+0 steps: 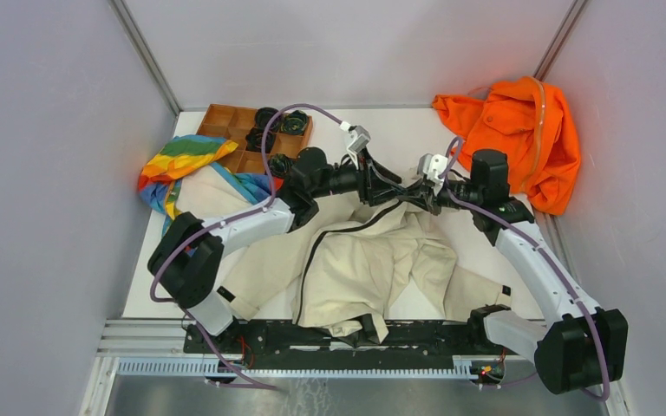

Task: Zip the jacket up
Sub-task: Zip the zipper on the jacket.

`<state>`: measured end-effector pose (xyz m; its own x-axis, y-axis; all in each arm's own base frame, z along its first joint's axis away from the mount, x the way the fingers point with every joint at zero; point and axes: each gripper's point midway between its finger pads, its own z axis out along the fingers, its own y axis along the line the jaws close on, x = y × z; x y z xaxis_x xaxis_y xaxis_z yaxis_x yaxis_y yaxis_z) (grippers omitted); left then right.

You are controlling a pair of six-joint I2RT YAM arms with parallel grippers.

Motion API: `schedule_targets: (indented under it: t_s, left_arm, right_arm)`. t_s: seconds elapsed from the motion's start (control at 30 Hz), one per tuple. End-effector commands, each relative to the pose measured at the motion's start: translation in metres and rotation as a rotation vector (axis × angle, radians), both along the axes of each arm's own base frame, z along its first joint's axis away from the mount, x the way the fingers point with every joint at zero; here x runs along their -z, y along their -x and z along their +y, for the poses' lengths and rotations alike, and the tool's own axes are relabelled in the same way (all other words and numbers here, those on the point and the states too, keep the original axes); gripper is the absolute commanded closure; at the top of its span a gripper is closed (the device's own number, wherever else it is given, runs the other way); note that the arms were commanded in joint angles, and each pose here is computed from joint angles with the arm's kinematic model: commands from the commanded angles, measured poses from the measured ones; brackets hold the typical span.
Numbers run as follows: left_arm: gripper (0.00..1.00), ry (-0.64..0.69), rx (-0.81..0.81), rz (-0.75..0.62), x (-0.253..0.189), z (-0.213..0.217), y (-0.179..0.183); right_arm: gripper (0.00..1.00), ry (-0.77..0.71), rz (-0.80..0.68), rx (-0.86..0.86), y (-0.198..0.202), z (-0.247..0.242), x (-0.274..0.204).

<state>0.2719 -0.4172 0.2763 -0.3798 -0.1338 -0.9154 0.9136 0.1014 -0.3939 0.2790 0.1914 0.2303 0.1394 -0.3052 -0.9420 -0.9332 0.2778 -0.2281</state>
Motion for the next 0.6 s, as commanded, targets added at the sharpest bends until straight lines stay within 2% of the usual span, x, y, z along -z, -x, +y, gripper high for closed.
schedule_targets:
  t_s: [0.0,0.23,0.4,0.57]
  left_arm:
    - [0.38,0.068,-0.127,-0.091,-0.033,0.020,-0.002]
    - [0.34,-0.102,-0.175,-0.151,0.028,0.047,0.013]
    - [0.32,-0.255,-0.187,-0.229,0.066,0.043,0.018]
    - [0.21,-0.339,-0.215,-0.258,0.081,0.026,0.006]
  right_arm:
    - [0.97,-0.019,0.003,-0.001,0.000,0.002,-0.003]
    - [0.97,-0.030,0.034,0.020,-0.001,0.002,0.002]
    - [0.98,-0.036,0.068,0.041,-0.006,0.002,0.006]
    - [0.98,-0.029,0.096,0.049,-0.009,0.002,0.008]
